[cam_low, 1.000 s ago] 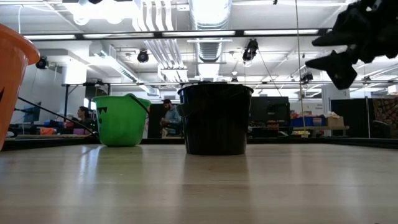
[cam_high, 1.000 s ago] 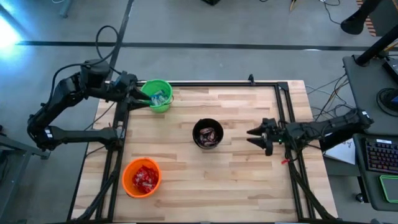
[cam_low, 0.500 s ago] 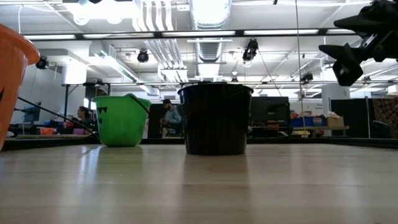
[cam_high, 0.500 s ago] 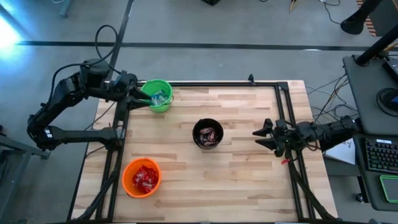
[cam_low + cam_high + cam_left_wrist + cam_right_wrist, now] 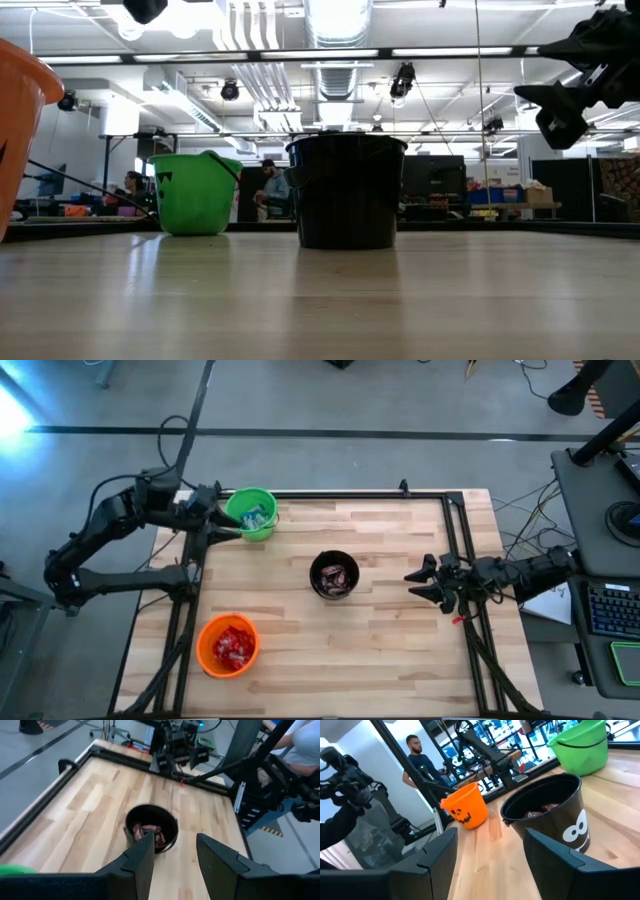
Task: Sort candy
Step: Return to Home Position
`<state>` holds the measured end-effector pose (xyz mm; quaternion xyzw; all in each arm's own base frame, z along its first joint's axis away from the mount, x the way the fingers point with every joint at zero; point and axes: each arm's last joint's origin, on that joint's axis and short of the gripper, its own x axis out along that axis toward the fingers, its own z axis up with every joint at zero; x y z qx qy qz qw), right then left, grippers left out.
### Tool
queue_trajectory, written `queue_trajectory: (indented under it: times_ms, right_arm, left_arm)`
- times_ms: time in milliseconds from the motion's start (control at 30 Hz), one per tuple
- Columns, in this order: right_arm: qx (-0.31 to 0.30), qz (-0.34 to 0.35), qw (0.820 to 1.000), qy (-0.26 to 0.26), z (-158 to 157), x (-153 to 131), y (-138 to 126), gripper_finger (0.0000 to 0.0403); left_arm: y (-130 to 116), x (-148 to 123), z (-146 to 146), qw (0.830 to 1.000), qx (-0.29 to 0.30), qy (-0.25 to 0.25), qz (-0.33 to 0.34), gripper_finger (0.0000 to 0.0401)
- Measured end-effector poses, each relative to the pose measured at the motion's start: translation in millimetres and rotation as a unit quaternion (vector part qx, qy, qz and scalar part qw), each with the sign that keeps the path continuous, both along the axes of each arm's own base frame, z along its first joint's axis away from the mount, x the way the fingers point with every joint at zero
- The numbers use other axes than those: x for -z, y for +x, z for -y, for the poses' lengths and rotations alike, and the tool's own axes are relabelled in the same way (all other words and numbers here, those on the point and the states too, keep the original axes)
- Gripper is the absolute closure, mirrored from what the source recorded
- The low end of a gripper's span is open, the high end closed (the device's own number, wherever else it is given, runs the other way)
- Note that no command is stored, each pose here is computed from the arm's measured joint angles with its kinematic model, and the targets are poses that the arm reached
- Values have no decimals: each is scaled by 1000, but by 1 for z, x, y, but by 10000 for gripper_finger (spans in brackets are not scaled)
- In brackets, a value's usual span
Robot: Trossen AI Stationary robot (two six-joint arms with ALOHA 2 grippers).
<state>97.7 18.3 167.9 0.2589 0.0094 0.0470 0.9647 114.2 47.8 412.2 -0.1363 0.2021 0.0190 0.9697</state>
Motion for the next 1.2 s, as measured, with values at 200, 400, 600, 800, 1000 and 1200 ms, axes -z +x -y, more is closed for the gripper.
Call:
queue_trajectory:
  times_ms: [200, 400, 600, 800, 1000, 1200]
  right_arm:
    - [0, -3, 1000, -1, 0, 1, 0, 188]
    - [2, -3, 1000, -1, 0, 1, 0, 188]
    - [2, -3, 1000, -2, 0, 1, 0, 188]
    - [2, -3, 1000, -2, 0, 1, 0, 188]
    - [2, -4, 1000, -2, 0, 1, 0, 188]
    - [2, -4, 1000, -2, 0, 1, 0, 188]
  left_arm:
    - [-4, 49, 2, 1000, -17, -23, 6, 271]
    - [-4, 97, 2, 998, -32, -53, 28, 271]
    - [3, 139, -1, 995, -34, -57, 81, 271]
    - [7, 164, 0, 991, -23, -41, 129, 271]
    - [6, 182, 4, 985, -2, -7, 170, 271]
    - [3, 210, 7, 978, 6, 12, 207, 271]
